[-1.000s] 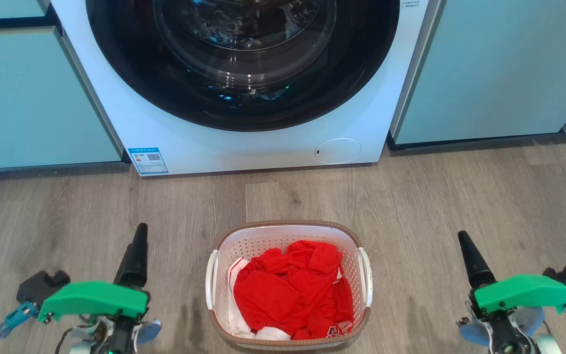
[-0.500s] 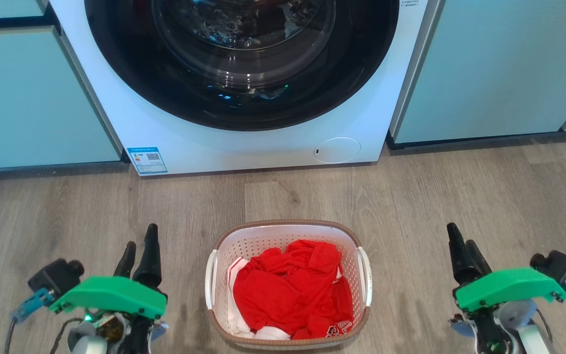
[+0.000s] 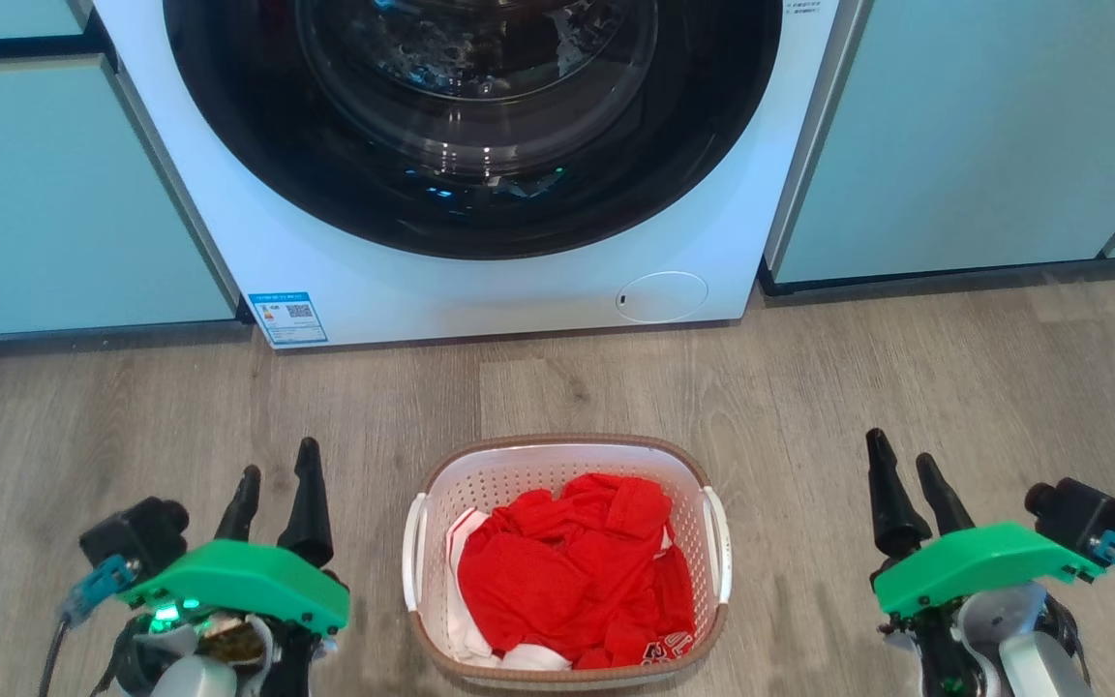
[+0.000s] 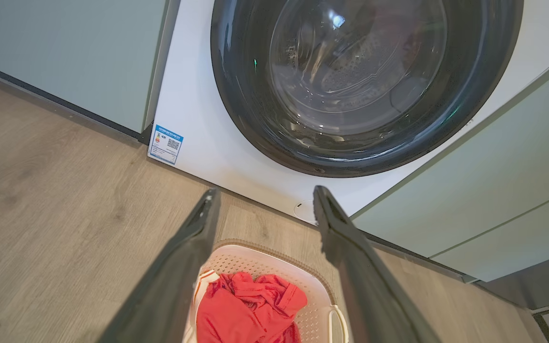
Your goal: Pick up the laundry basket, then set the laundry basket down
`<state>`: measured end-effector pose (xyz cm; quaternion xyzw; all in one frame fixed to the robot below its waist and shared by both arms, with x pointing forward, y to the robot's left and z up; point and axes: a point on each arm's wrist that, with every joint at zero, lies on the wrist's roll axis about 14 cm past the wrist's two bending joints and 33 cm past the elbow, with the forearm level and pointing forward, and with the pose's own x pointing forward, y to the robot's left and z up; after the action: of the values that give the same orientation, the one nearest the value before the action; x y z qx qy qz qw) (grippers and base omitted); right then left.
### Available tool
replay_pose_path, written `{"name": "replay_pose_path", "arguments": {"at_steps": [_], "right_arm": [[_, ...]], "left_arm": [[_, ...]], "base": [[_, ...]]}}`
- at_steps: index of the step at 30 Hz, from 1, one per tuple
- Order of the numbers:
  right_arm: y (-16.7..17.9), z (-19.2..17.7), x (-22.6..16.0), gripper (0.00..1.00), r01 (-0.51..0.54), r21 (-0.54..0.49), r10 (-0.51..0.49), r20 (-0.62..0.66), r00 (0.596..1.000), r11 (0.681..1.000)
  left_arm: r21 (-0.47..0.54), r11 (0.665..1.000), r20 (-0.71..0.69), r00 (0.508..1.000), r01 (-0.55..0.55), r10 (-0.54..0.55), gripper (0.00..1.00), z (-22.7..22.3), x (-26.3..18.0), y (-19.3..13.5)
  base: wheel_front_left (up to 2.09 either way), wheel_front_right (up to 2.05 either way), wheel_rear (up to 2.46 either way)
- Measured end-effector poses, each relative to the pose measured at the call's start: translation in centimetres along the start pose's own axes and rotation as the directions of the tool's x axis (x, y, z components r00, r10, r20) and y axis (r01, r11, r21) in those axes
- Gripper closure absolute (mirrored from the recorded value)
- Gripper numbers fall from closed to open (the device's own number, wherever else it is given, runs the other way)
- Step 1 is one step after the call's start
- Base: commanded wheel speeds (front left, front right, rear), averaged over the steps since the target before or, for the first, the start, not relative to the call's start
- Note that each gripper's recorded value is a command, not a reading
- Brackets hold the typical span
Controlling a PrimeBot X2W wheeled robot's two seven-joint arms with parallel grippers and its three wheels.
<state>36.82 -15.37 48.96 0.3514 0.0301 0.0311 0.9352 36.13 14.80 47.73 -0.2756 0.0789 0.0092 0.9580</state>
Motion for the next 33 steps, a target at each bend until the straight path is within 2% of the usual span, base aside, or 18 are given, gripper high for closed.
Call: {"name": "replay_pose_path", "arguments": {"at_steps": [17,33], "right_arm": [[1.5,0.2,0.0,0.0,-0.057,-0.194,0.061,0.017,0.998,0.979],[3.1,0.1,0.0,0.0,-0.111,-0.373,0.128,0.021,0.992,0.921]], "left_arm": [[0.184,0.983,0.063,0.998,0.011,-0.023,0.0,0.7,-0.3,-1.0],[0.35,0.937,0.114,0.992,0.004,-0.046,0.0,0.9,-0.9,-0.9]], "base": [[0.0,0.0,0.0],[0.0,0.0,0.0]]}}
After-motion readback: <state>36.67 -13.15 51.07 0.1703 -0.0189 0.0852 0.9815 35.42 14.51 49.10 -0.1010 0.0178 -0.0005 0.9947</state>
